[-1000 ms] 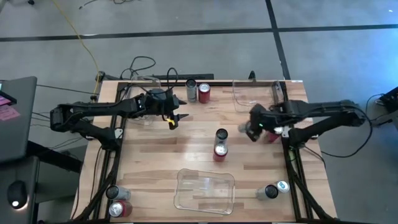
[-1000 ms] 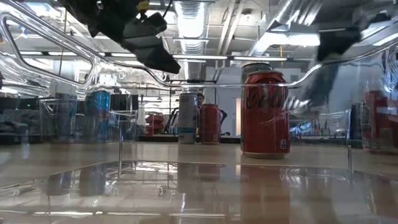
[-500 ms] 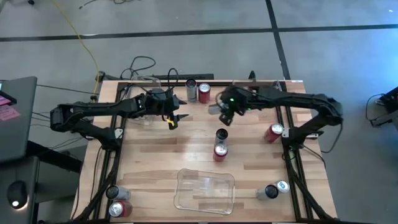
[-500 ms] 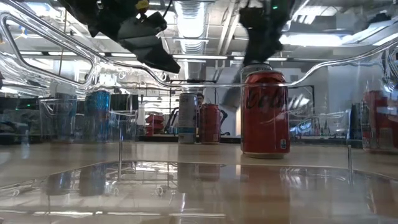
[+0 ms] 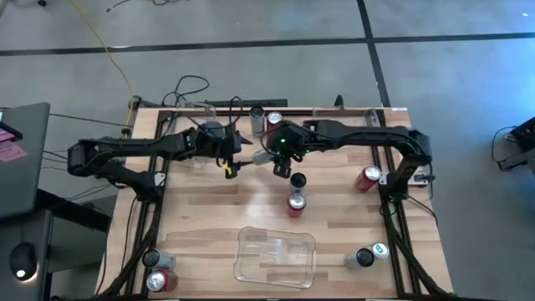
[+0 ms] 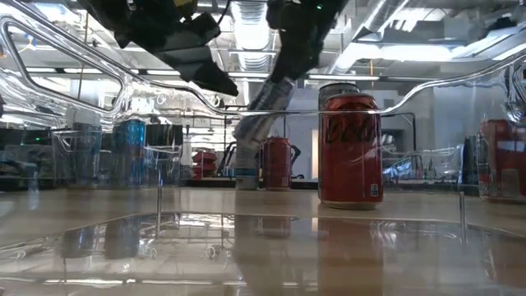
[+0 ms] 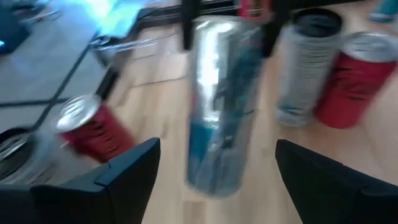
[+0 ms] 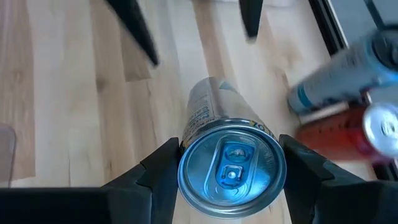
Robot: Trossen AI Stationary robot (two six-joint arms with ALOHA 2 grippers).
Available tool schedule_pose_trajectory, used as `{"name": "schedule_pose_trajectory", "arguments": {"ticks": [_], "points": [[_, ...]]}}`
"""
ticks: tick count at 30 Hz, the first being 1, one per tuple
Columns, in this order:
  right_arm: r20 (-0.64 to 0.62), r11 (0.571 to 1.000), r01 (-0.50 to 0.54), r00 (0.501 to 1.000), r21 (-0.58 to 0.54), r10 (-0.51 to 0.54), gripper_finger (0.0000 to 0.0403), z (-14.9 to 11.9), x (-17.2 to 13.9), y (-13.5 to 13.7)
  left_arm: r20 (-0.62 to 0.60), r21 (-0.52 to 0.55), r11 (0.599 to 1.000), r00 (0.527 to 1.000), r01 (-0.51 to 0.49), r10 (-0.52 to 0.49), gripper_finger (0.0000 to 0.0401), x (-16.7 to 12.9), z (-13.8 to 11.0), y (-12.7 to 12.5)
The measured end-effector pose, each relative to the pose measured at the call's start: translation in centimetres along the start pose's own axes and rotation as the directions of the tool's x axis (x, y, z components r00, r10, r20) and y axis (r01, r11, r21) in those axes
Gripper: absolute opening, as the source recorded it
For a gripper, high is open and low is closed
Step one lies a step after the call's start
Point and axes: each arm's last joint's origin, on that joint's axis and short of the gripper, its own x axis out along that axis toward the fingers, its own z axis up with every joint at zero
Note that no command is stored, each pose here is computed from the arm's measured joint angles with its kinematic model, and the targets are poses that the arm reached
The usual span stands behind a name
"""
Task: Sort soda cans
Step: Put the blue soda can into the top left transparent bin
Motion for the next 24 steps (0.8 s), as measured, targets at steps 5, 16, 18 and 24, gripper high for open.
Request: {"name": "schedule_pose_trajectory", "arguments": {"ticks": [5,16,18,24], "points": [[0.018,0.997,-0.013,1.000,-0.078,0.014,0.0222,0.8,0.1,0.9,0.007,0.027,0.999,1.000,0.018,-0.019,0.0318,0.1,0.2,-0.5],[0.092,0.990,-0.057,0.993,-0.129,0.070,0.0222,1.5,-0.1,1.5,0.113,-0.011,0.998,0.992,0.057,-0.055,0.0318,0.0,1.1,-0.4],[0.099,0.989,-0.063,0.992,-0.130,0.076,0.0222,1.6,-0.1,1.5,0.112,-0.012,0.998,0.992,0.057,-0.056,0.0318,0.0,1.1,-0.4],[0.111,0.985,-0.059,0.991,-0.165,0.078,0.0223,1.7,-0.1,1.6,0.108,-0.049,0.997,0.993,0.059,-0.054,0.0318,0.6,0.9,-0.3]]}}
